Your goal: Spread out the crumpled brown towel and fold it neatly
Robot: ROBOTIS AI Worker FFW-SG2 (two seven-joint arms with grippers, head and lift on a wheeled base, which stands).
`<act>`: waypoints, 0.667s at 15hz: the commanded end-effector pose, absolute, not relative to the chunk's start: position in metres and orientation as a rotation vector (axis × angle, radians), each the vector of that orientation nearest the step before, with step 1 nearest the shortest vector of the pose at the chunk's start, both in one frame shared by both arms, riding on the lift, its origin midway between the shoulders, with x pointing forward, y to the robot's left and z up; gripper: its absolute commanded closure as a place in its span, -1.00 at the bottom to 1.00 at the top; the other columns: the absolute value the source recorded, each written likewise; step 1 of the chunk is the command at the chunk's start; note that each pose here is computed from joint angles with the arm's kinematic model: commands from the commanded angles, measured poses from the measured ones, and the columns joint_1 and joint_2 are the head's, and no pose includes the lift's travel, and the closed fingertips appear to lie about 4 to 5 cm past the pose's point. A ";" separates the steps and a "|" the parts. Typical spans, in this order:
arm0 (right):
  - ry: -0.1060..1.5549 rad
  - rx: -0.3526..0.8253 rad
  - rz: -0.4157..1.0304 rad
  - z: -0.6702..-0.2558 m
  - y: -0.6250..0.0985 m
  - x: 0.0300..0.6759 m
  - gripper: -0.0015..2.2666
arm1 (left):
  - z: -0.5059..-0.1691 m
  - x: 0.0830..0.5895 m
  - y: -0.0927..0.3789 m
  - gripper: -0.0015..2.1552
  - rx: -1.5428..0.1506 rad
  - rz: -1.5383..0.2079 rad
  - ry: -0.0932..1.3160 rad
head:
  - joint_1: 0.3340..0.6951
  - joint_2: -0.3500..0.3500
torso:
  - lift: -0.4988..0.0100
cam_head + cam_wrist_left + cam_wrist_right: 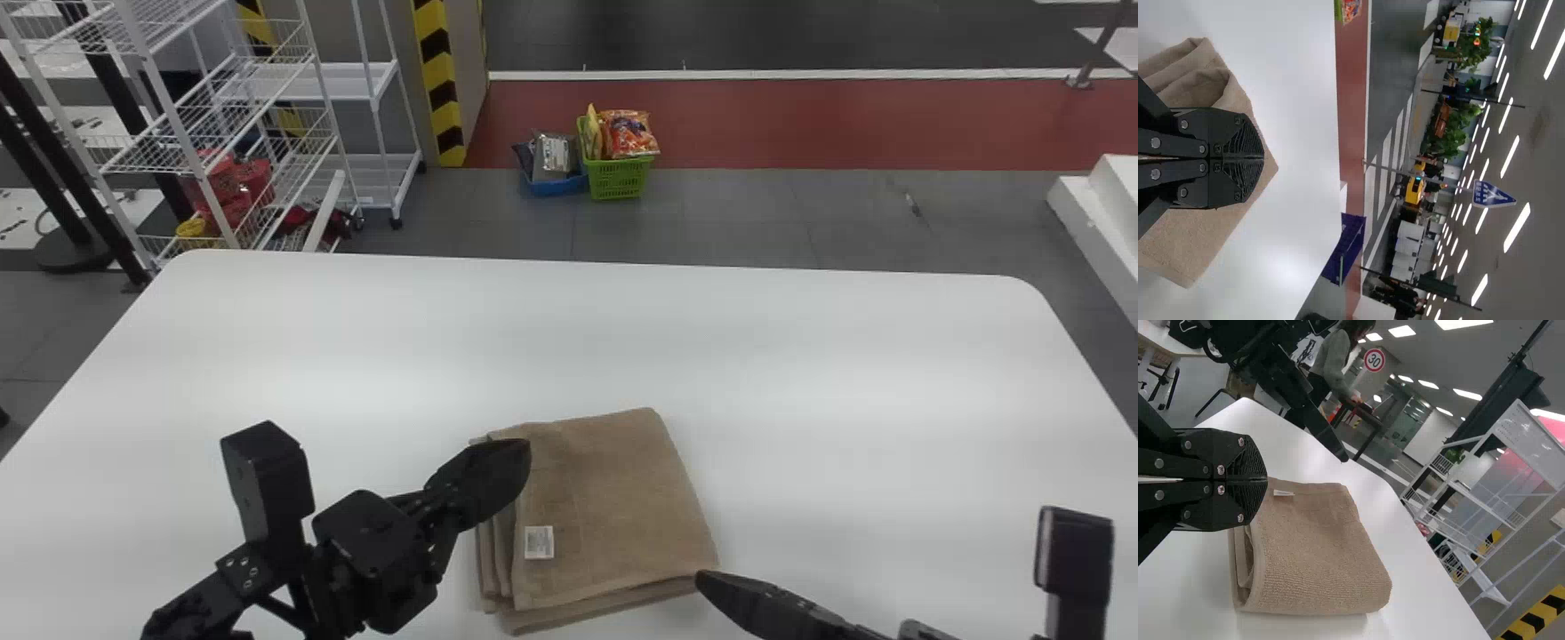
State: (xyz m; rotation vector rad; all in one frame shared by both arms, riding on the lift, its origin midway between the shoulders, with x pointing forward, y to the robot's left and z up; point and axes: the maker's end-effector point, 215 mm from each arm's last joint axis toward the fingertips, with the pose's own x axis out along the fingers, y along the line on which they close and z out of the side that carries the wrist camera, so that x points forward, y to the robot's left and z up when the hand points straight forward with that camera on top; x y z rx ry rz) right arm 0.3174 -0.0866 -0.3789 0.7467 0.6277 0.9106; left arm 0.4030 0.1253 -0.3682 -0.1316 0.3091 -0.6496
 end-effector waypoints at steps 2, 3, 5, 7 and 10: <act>0.622 0.767 0.916 -0.378 -0.089 0.315 0.67 | -0.381 0.408 0.126 0.98 -0.115 -0.645 0.323 | 1.00 0.18 | 0.47; 0.626 0.782 0.913 -0.378 -0.093 0.311 0.67 | -0.385 0.411 0.124 0.98 -0.106 -0.649 0.328 | 1.00 0.18 | 0.47; 0.613 0.809 0.911 -0.375 -0.101 0.303 0.67 | -0.396 0.418 0.113 0.98 -0.084 -0.659 0.346 | 1.00 0.17 | 0.47; 0.596 0.827 0.891 -0.371 -0.118 0.303 0.67 | -0.409 0.424 0.105 0.98 -0.062 -0.664 0.351 | 1.00 0.08 | 0.47; 0.576 0.841 0.870 -0.363 -0.136 0.302 0.67 | -0.424 0.433 0.098 0.98 -0.017 -0.652 0.364 | 1.00 -0.05 | 0.47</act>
